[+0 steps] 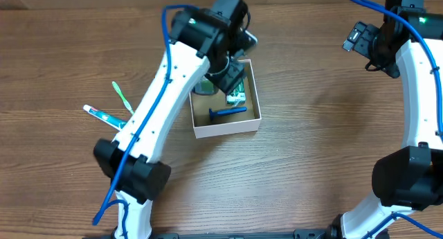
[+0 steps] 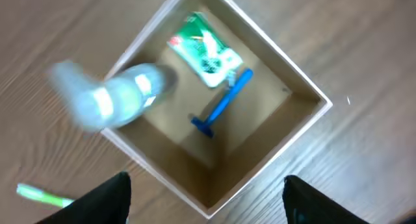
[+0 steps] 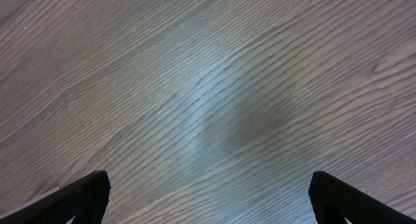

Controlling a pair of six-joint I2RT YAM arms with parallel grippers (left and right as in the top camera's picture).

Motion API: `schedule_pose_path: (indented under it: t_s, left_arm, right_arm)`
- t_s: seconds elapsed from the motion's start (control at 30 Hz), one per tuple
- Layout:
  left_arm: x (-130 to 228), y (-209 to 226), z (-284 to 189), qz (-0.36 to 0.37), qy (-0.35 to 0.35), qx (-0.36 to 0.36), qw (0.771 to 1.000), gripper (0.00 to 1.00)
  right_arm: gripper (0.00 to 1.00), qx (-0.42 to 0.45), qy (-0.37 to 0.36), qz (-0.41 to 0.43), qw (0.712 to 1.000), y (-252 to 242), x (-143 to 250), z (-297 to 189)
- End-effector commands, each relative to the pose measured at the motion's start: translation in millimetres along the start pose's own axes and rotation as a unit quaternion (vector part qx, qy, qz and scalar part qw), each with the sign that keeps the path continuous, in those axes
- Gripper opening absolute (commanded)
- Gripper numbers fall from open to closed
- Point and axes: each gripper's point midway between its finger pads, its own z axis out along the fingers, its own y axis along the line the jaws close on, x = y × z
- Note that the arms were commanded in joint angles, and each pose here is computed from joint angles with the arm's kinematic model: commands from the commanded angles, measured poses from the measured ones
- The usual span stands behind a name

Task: Pack container
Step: 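Place the blue razor into the box with the left gripper, then grasp the green Colgate toothbrush with the left gripper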

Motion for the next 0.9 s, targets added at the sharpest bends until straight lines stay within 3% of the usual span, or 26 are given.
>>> schedule_pose_path:
  t_s: [0.0,0.13,0.27,0.43,0.87]
  left_arm:
    - [21.3,71.6,-29.3,-0.202,-0.014,-0.066,0.977,0.74]
    - [58.9,137.5,-36.9,-0.334,0.002,-0.096,0.938,0.74]
    - [102.0,195.2,-33.9,-0.453,0.021,-0.15,0.878,0.76]
    - [146.1,227.3,36.1,-0.553,0.058,-0.152,0.818,0.77]
    - [209.2,210.4,174.8,-0.625,0.065,-0.13,0.767,0.73]
  right_arm:
    - [1.0,-0.008,-0.023,0.001,1.0,2.1,-7.9,-16.3]
    - [1.0,-0.008,-0.023,0.001,1.0,2.1,-7.9,-16.3]
    - [1.0,-0.008,-0.023,0.001,1.0,2.1,-7.9,-16.3]
    - [1.0,-0.008,-0.023,0.001,1.0,2.1,-7.9,-16.3]
    - [1.0,-0.008,-0.023,0.001,1.0,2.1,-7.9,-16.3]
